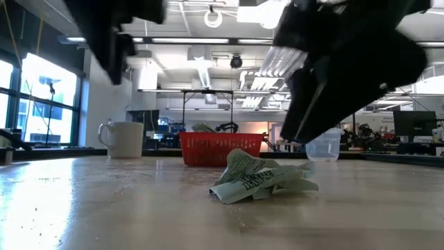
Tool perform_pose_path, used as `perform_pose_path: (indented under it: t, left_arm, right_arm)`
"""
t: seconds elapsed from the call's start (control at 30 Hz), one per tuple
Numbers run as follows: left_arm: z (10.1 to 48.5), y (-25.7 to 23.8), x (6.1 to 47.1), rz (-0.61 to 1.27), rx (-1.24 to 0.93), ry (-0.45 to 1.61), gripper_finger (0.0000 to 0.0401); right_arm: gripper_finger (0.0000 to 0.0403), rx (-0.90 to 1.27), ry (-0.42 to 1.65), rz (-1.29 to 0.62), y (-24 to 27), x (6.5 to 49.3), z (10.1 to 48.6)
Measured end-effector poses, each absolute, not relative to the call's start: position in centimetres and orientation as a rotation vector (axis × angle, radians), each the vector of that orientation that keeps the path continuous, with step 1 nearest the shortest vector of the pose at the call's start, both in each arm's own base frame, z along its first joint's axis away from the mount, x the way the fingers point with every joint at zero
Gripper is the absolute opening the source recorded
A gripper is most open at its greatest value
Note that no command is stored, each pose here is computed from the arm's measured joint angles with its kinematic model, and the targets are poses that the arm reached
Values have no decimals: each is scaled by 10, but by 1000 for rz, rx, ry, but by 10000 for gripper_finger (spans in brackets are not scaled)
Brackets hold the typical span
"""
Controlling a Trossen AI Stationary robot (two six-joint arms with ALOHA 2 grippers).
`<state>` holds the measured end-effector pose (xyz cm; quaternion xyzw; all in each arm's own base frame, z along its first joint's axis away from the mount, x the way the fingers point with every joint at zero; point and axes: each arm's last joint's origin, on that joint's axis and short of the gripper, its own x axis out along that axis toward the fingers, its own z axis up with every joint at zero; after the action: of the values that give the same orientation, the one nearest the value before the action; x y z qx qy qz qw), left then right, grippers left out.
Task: Pick and place items into bin
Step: Put the stevia packet into the red bin
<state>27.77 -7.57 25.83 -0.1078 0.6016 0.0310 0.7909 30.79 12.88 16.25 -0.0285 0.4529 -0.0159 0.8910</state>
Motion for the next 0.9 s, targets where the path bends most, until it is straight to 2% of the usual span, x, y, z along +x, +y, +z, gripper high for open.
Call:
perform_pose_path:
  t: [0.2, 0.33, 0.43, 0.63, 0.77, 0.9]
  left_arm:
    - [237, -115, 238, 185, -419, 1166, 252]
    - [228, -126, 229, 206, -418, 1157, 242]
    - [226, -127, 227, 211, -419, 1158, 234]
    - [226, -125, 228, 252, -382, 1117, 225]
    - [226, -125, 228, 250, -380, 1119, 225]
    - [226, -125, 228, 251, -388, 1119, 225]
  right_arm:
    - [321, 129, 1007, -57, 121, 316, 145]
    - [321, 174, 964, -20, 138, 317, 147]
    - [321, 186, 917, -90, 148, 317, 148]
    - [302, 204, 927, -213, 159, 333, 115]
    - [255, 207, 948, -276, 163, 343, 112]
    - [156, 153, 1008, -303, 158, 349, 122]
